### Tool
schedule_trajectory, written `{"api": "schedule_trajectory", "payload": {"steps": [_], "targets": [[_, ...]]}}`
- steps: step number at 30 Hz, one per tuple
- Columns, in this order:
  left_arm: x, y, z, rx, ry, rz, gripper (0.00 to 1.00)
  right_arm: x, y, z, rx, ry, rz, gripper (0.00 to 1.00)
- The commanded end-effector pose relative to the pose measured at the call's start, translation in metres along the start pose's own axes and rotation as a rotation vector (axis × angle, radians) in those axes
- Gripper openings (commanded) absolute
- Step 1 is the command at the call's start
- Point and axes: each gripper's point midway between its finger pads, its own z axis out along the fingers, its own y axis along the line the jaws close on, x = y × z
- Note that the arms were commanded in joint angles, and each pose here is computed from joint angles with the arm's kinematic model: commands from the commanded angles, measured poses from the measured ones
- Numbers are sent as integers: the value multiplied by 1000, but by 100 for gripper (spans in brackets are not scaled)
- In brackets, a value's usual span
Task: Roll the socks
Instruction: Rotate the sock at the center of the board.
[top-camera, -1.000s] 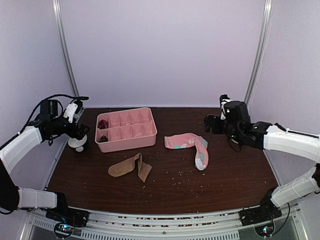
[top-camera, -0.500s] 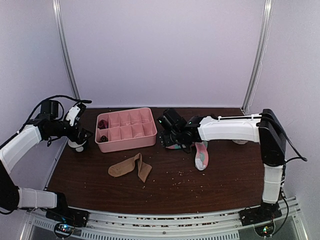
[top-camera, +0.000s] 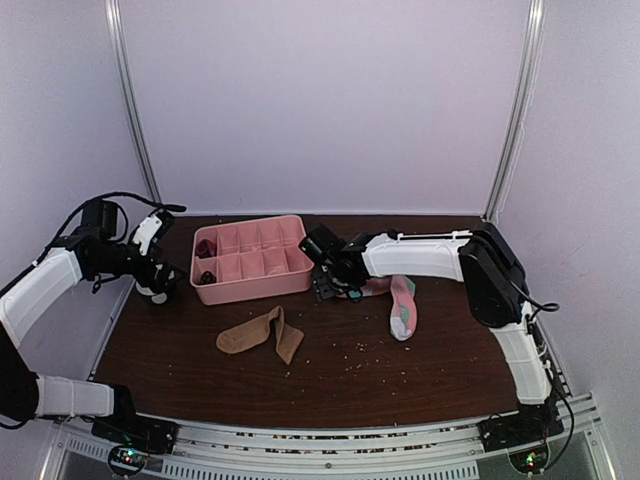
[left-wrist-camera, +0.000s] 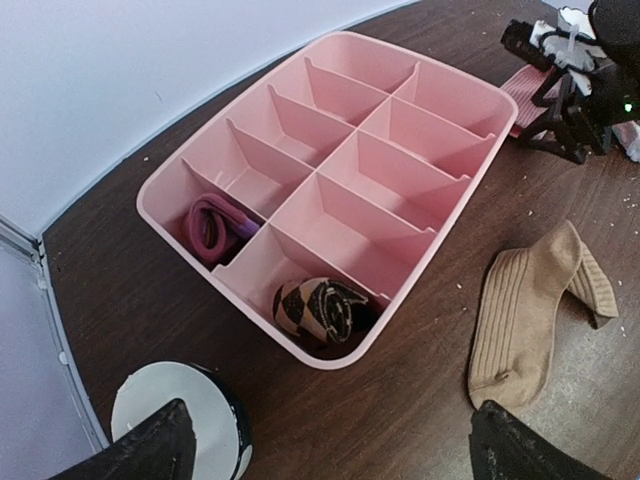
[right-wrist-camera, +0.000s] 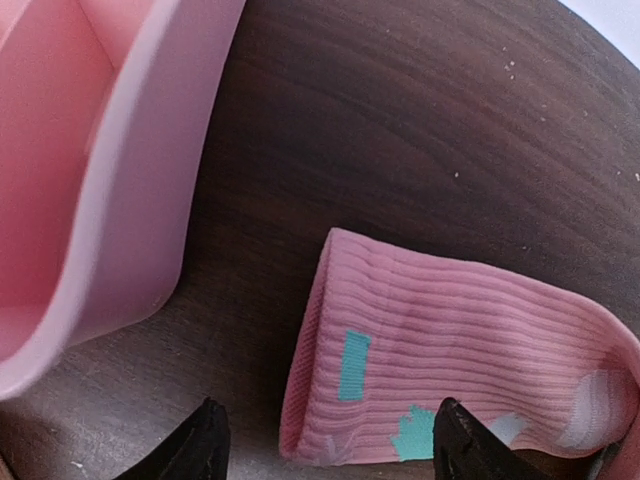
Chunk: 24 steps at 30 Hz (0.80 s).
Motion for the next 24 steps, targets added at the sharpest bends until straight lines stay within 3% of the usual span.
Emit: {"api": "schedule_trajectory", "payload": {"steps": [1, 10, 16, 21, 24], "targets": [[-22, -1, -15, 2, -63, 51, 98, 7, 2, 9, 1, 51, 6, 69], [-24, -3, -19, -1, -75, 59, 97, 2, 5, 15, 7, 68, 19, 57], [-30, -4, -27, -15, -92, 71, 98, 4, 3, 16, 9, 84, 20, 38], [-33, -11, -37, -10, -110, 93, 98, 18, -17, 13, 45, 149, 52, 44], [-31, -19, -38, 21, -113, 104, 98, 27, -31, -3, 54, 129, 79, 53]]}}
